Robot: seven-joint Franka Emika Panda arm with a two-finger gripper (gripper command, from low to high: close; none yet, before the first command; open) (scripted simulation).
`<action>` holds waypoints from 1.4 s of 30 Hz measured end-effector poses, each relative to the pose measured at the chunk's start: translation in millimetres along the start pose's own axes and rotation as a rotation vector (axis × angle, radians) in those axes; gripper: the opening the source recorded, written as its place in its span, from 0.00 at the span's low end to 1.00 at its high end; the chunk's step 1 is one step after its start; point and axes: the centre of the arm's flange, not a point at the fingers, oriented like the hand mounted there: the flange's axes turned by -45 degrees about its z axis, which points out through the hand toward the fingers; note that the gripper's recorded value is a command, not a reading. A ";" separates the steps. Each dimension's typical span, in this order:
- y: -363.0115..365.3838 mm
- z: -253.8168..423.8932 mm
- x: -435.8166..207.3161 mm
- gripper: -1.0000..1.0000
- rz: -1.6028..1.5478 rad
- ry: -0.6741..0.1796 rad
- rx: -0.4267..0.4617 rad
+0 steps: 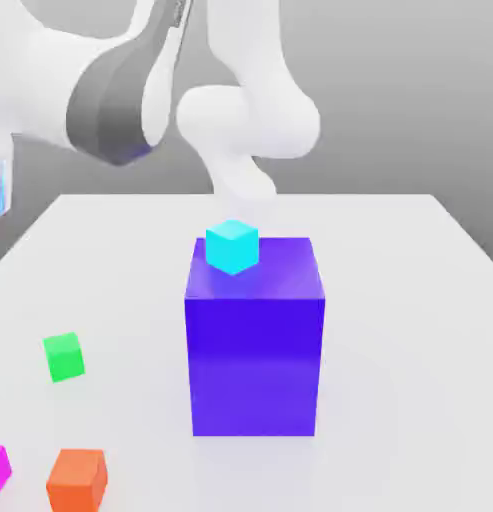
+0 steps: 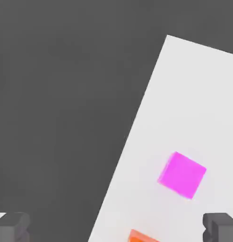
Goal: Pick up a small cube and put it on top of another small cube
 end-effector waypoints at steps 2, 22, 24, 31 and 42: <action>11.9 34.5 7.7 0.50 0.092 -0.041 -0.025; 59.0 154.3 19.8 0.00 0.392 -0.169 -0.087; 67.1 132.2 20.9 0.00 0.411 -0.169 -0.091; 143.1 92.6 3.1 0.00 0.600 -0.168 -0.117; 257.8 69.3 -46.6 0.00 0.919 -0.143 -0.134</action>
